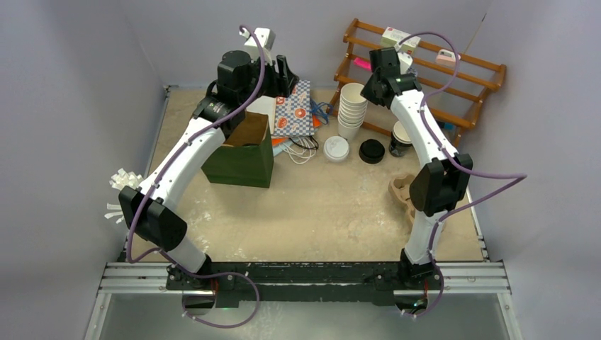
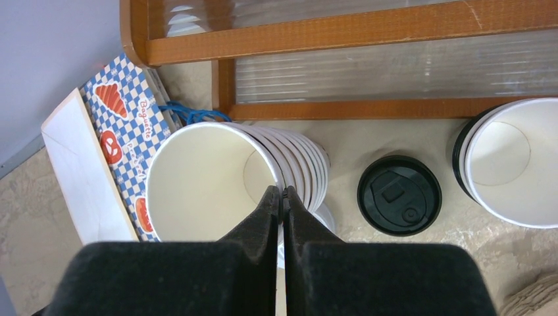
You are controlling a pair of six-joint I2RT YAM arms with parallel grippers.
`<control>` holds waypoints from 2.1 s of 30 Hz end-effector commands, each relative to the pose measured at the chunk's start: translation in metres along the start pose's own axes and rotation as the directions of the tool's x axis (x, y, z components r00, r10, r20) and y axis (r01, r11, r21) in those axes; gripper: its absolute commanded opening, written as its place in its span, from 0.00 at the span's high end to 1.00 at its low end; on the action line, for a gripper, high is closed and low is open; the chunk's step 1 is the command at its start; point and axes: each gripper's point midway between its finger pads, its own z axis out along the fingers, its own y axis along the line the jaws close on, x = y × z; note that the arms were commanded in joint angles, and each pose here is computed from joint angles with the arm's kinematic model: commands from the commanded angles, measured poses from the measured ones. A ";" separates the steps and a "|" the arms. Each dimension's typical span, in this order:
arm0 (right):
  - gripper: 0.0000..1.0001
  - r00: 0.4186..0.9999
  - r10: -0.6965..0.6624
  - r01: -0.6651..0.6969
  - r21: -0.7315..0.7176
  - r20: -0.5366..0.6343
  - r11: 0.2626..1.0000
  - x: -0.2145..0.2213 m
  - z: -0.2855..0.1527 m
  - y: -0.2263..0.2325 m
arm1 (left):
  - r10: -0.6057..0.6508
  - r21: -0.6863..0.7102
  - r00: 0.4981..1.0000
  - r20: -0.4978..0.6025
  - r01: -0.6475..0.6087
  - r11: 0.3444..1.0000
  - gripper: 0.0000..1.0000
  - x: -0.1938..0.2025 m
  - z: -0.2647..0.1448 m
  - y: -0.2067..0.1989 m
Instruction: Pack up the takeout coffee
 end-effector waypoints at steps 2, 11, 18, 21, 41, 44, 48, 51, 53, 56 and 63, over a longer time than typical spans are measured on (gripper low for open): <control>1.00 0.999 0.029 -0.028 -0.039 0.028 0.999 -0.015 -0.030 0.002 | -0.023 0.057 0.999 0.039 0.021 0.998 0.41 -0.010 0.001 -0.014; 1.00 0.998 0.037 -0.034 -0.069 0.044 0.997 -0.023 -0.042 0.006 | -0.106 0.141 0.994 0.008 0.103 0.985 0.41 0.006 0.030 -0.031; 1.00 0.999 0.039 -0.037 -0.060 0.032 0.997 -0.018 -0.039 0.004 | -0.246 0.232 0.968 -0.048 0.250 0.940 0.43 0.027 0.087 -0.047; 1.00 0.998 0.059 -0.058 -0.050 0.028 0.997 -0.015 -0.038 0.000 | -0.263 0.237 0.962 -0.069 0.272 0.933 0.43 0.038 0.101 -0.051; 1.00 0.981 0.194 -0.193 -0.104 -0.002 0.976 0.005 -0.040 -0.019 | -0.464 0.247 0.850 -0.250 0.520 0.818 0.60 0.101 0.142 -0.063; 1.00 0.979 0.202 -0.202 -0.109 -0.007 0.973 0.007 -0.040 -0.020 | -0.485 0.247 0.825 -0.291 0.554 0.795 0.61 0.114 0.147 -0.069; 1.00 0.977 0.211 -0.211 -0.117 -0.012 0.970 0.008 -0.040 -0.020 | -0.518 0.243 0.793 -0.322 0.598 0.764 0.64 0.125 0.153 -0.072; 1.00 0.978 0.210 -0.210 -0.119 -0.013 0.970 0.009 -0.041 -0.021 | -0.530 0.243 0.782 -0.329 0.612 0.752 0.65 0.128 0.155 -0.073; 1.00 0.977 0.212 -0.212 -0.122 -0.012 0.970 0.008 -0.041 -0.021 | -0.533 0.243 0.777 -0.336 0.618 0.748 0.64 0.131 0.156 -0.075; 1.00 0.977 0.213 -0.213 -0.126 -0.018 0.969 0.009 -0.040 -0.021 | -0.538 0.246 0.771 -0.341 0.625 0.741 0.62 0.132 0.157 -0.076; 1.00 0.975 0.218 -0.220 -0.130 -0.028 0.967 0.012 -0.039 -0.020 | -0.537 0.259 0.767 -0.353 0.631 0.731 0.58 0.135 0.157 -0.082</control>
